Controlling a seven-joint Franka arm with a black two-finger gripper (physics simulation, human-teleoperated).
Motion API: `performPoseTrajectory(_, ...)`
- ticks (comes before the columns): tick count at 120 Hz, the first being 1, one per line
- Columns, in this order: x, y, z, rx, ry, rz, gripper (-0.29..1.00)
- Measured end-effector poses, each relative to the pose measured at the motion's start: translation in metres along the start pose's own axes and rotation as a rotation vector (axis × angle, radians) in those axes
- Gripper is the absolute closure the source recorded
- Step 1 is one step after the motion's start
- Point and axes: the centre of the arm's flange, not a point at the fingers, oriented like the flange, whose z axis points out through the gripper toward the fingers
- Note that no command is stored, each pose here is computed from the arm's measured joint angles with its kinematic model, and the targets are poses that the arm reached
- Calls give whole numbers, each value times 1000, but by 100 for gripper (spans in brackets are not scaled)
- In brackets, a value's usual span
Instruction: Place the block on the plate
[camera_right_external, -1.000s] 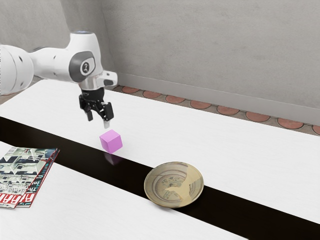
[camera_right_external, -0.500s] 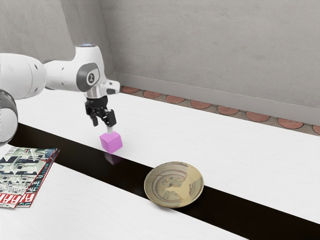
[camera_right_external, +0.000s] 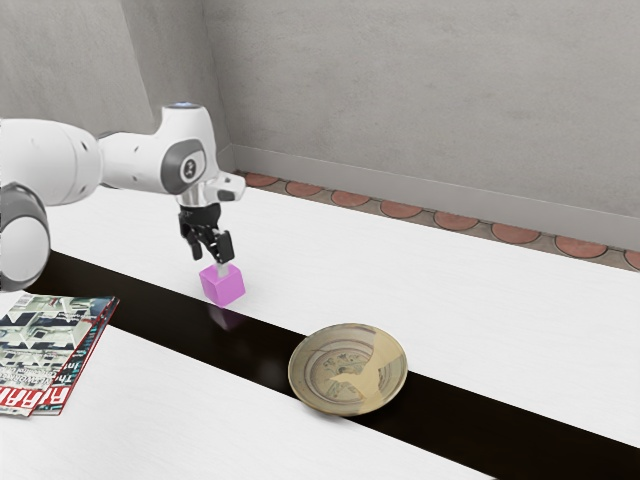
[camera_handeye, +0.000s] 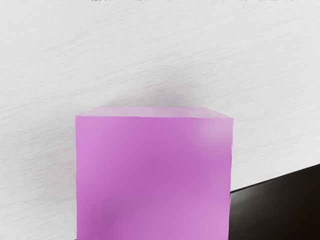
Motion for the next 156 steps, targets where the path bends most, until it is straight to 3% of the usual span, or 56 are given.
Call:
performPoseTrajectory(78, 19, -2, 48, -17, -22, 51, 0)
performPoseTrajectory(115, 21, -3, 51, -5, -13, 61, 23)
performPoseTrajectory(156, 20, -5, 46, 17, -12, 68, 29)
